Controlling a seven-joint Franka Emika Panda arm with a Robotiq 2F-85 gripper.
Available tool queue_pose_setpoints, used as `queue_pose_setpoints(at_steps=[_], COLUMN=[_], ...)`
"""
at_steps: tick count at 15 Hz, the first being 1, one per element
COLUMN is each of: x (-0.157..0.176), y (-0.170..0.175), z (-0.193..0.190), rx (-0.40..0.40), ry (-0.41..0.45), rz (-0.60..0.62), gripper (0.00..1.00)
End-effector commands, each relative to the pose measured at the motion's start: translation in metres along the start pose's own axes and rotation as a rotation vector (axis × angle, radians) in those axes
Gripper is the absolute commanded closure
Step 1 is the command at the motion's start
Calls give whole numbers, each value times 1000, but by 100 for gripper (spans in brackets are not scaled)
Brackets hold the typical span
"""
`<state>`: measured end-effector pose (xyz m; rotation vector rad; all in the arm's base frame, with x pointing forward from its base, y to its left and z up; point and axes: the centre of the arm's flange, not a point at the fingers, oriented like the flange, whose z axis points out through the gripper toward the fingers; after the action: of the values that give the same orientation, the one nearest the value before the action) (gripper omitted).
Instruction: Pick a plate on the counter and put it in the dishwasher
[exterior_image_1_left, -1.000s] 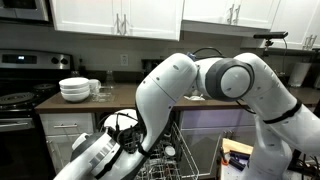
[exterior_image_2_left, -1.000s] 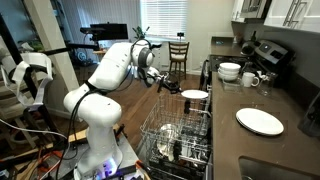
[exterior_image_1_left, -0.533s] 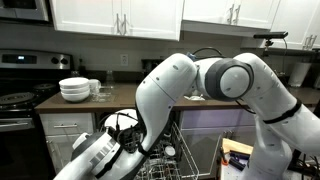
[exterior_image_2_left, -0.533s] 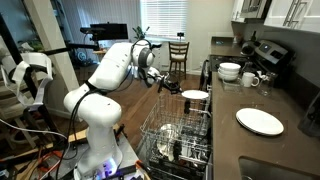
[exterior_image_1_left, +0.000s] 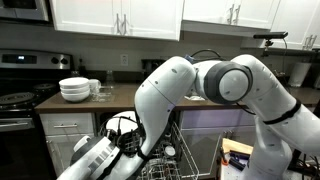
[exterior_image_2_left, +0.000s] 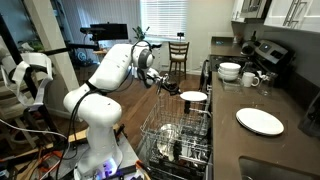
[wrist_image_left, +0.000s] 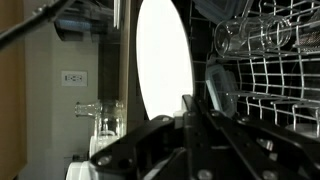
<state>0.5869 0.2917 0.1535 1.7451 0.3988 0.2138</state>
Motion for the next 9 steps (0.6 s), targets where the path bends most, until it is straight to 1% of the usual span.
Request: queue_pose_setpoints(at_steps=[1,3,6,7,9], x=[-1,-1,0,0,0], y=[0,0,0,0,-4], z=[-1,-5,-6,-6,-8], rx=[-5,-12,-12,-12,-11], ry=[-15,-30,-30,-30,-64], rz=[23,49,54,54,84], gripper=[96,96,96,98,98])
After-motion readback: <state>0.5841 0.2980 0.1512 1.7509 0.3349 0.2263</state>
